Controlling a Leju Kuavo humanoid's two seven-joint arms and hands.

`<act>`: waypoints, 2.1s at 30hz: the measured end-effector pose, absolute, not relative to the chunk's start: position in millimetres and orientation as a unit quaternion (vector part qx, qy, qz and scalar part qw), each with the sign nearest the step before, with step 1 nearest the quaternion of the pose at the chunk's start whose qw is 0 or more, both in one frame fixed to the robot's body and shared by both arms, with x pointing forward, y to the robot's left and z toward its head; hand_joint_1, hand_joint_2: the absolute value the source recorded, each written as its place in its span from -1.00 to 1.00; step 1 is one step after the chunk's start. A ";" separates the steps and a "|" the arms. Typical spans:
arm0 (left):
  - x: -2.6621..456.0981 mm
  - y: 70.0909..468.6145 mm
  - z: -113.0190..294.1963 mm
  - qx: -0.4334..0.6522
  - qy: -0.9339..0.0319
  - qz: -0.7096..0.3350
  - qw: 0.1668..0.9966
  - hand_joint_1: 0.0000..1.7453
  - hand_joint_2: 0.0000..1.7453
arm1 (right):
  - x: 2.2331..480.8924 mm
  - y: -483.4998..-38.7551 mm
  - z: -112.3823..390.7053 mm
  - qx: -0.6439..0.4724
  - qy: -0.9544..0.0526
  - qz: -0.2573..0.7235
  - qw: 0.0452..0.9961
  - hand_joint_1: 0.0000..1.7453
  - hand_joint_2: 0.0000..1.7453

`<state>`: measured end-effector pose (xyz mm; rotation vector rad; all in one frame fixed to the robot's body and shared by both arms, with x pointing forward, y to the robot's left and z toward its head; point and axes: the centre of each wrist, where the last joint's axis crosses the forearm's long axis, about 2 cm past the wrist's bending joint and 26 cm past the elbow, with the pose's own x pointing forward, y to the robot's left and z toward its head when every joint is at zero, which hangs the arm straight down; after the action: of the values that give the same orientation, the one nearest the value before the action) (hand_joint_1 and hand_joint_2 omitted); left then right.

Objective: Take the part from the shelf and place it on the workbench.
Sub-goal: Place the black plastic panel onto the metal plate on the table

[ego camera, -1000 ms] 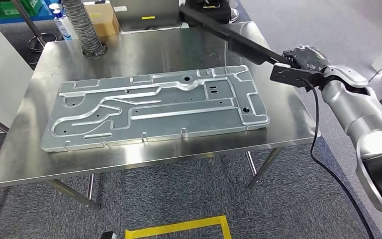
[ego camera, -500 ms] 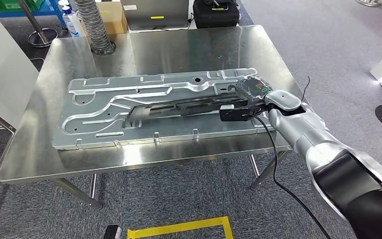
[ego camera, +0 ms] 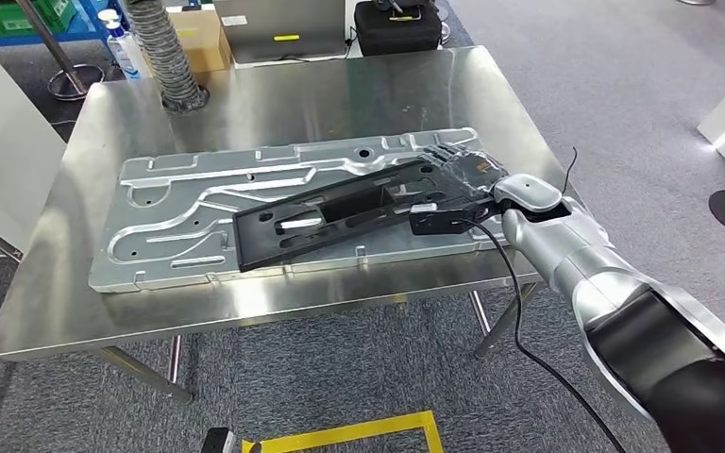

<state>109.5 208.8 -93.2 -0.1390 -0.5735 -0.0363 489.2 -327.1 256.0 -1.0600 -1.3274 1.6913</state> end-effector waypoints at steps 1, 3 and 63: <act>109.6 208.6 -93.1 -0.069 -0.283 -0.018 0.956 -1.00 -1.00 | 489.7 -326.1 257.4 -0.412 -0.517 0.657 0.363 -1.00 -1.00; 109.3 208.5 -93.2 -0.069 -0.283 -0.017 0.956 -1.00 -1.00 | 490.5 -325.4 259.6 -0.413 -0.519 0.656 0.362 -1.00 -1.00; 101.7 229.5 -98.0 -0.066 -0.210 0.047 0.974 -1.00 -1.00 | 106.8 -346.8 -97.1 -0.143 -0.240 -0.053 0.959 -1.00 -1.00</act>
<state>101.7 229.5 -98.0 -0.1332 -0.4228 0.0950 106.8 -346.8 -97.1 -0.2893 -0.4877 -0.1069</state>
